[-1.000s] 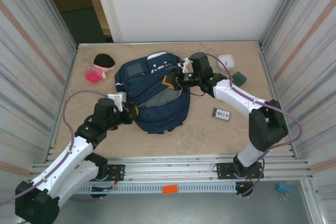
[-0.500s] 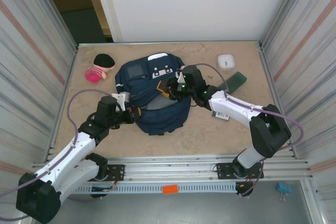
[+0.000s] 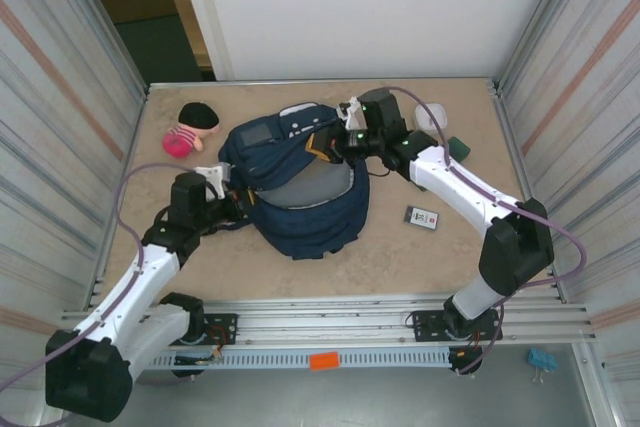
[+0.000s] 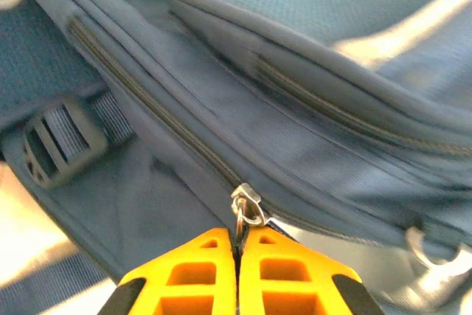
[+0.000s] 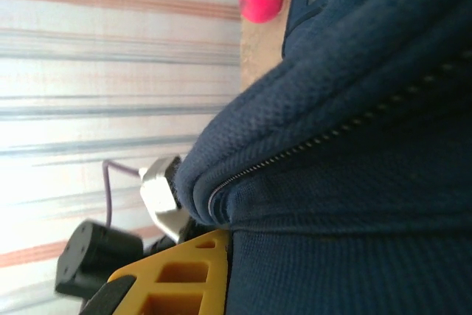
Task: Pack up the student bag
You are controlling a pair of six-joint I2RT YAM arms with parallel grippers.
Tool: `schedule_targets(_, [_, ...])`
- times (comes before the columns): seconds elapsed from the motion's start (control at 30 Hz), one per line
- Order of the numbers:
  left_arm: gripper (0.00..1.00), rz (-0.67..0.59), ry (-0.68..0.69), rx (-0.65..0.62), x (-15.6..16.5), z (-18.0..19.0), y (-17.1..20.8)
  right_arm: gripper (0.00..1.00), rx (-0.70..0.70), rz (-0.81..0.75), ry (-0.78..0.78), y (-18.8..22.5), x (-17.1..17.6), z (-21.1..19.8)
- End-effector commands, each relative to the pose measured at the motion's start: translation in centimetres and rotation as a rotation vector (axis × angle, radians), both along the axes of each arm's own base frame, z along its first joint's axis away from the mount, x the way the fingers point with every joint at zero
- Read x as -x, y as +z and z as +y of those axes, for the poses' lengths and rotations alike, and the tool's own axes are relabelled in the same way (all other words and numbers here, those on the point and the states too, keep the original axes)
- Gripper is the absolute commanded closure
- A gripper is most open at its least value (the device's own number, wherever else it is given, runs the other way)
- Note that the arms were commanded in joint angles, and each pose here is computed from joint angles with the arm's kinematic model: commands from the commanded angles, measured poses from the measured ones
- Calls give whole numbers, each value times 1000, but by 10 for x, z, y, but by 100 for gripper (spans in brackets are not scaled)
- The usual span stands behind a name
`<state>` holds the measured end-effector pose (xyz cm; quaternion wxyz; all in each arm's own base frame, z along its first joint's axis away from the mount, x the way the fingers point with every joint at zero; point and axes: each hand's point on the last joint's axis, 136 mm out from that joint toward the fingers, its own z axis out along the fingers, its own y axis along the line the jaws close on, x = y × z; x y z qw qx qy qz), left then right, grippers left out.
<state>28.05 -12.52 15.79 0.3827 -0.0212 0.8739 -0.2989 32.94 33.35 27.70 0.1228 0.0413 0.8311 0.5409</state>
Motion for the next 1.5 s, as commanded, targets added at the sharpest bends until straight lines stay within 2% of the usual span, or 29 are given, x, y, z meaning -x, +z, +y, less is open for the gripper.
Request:
schedule_targets(0.0, [100,24,99,-81,-18,34,-12,100,-105,-181,99,74,7,-14])
schedule_targets(0.23, [100,49,196,-102,-60,62,-26,100,-139,-243,91,105,8,-23])
schedule_targets(0.37, [98,33,197,-89,-78,62,-20,100,-119,-246,18,100,-2,-28])
schedule_targets(0.43, [88,25,189,-65,-81,58,-12,100,-118,-235,-47,91,-11,-29])
schedule_targets(0.5, [72,18,183,-25,-80,54,-2,100,-128,-212,-121,76,-20,-28])
schedule_targets(0.6, [54,2,181,32,-72,49,16,100,-133,-189,-202,55,-31,-23])
schedule_targets(0.73, [44,4,229,45,-55,55,27,100,-97,-190,-263,36,-36,-12])
schedule_targets(0.97, [39,23,282,44,-30,63,32,100,-83,-163,-343,5,-44,10])
schedule_targets(1.23, [39,19,289,77,-29,61,36,99,-68,-87,-323,-34,-43,36])
schedule_targets(1.33, [39,32,277,98,-30,57,34,93,-45,-62,-307,-43,-35,40])
schedule_targets(1.47, [39,57,267,113,-31,54,29,75,0,-21,-290,-55,-24,39])
